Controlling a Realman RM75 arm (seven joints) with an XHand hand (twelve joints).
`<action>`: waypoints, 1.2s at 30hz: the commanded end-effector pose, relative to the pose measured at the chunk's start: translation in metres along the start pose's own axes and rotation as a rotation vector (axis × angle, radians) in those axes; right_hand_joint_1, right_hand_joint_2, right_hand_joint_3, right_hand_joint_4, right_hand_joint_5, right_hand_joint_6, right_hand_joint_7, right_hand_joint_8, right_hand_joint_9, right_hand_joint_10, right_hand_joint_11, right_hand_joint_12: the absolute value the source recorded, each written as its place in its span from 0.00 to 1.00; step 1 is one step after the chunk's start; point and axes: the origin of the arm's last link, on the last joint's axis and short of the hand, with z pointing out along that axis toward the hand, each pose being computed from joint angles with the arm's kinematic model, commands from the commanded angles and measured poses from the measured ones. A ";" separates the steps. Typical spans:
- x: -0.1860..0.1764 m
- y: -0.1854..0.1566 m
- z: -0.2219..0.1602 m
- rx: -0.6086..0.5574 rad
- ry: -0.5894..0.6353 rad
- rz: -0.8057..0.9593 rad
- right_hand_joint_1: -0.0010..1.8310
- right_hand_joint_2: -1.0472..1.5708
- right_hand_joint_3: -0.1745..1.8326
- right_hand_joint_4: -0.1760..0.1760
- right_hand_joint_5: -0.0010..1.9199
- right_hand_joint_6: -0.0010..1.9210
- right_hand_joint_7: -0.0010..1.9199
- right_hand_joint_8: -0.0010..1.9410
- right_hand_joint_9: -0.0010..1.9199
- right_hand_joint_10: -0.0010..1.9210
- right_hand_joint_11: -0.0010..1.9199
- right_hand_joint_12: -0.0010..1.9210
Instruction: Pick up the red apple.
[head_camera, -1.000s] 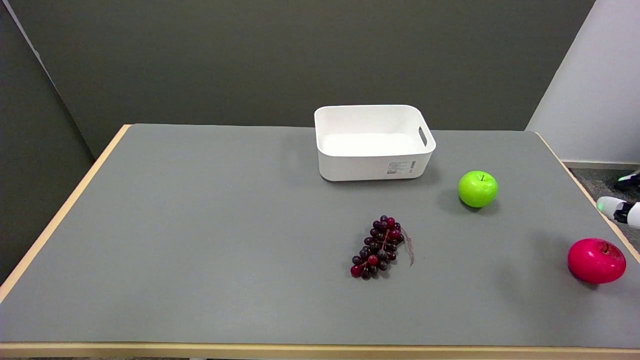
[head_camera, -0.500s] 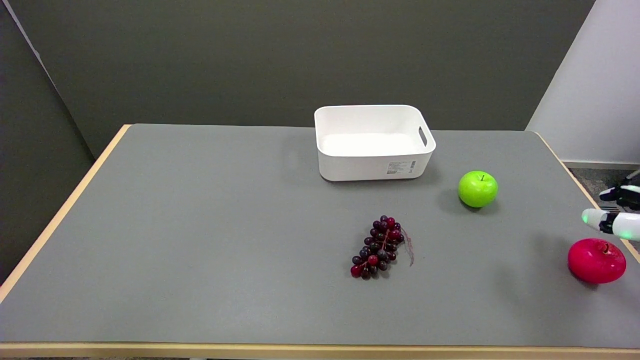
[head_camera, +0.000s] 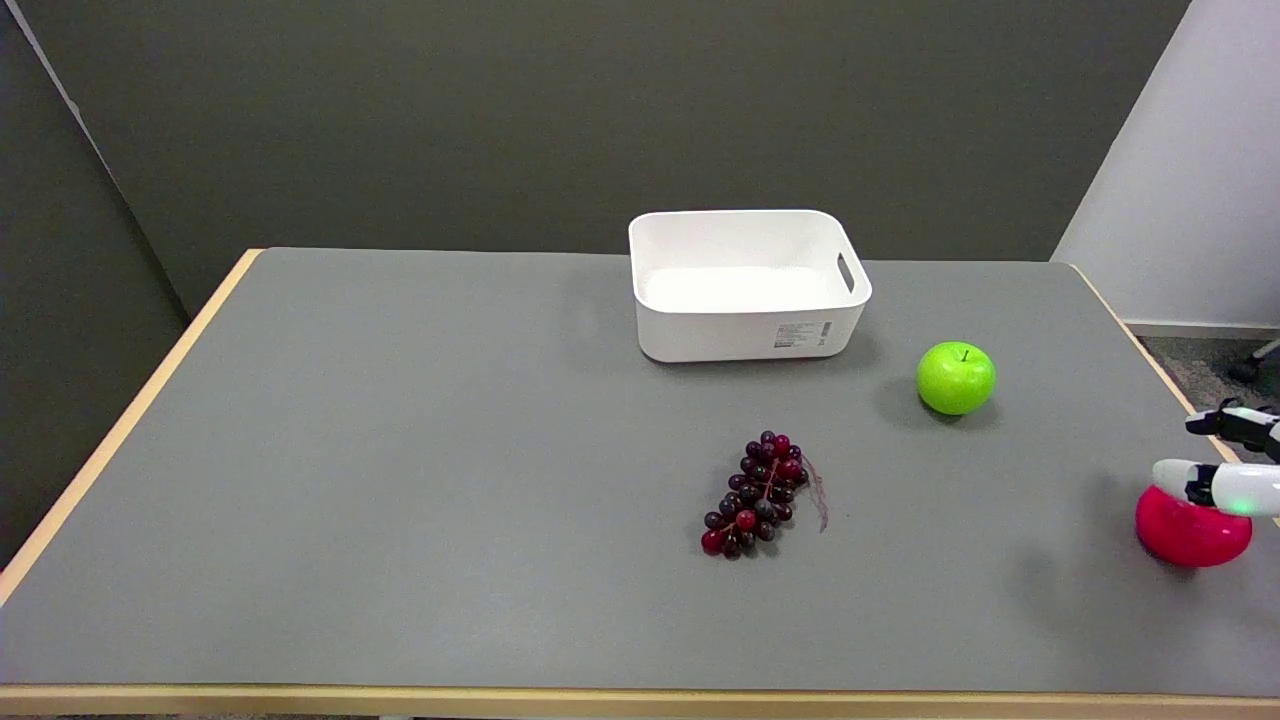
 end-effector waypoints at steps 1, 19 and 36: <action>-0.008 0.001 -0.001 -0.005 -0.063 -0.035 0.13 0.60 0.52 0.70 0.08 0.19 0.08 0.14 0.04 0.30 0.00 0.58; -0.022 -0.004 -0.001 0.010 -0.131 -0.035 0.14 0.61 0.52 0.69 0.06 0.17 0.08 0.13 0.04 0.30 0.00 0.57; -0.027 -0.011 -0.001 0.030 -0.154 -0.087 0.20 0.61 0.52 0.65 0.06 0.17 0.08 0.14 0.04 0.30 0.00 0.58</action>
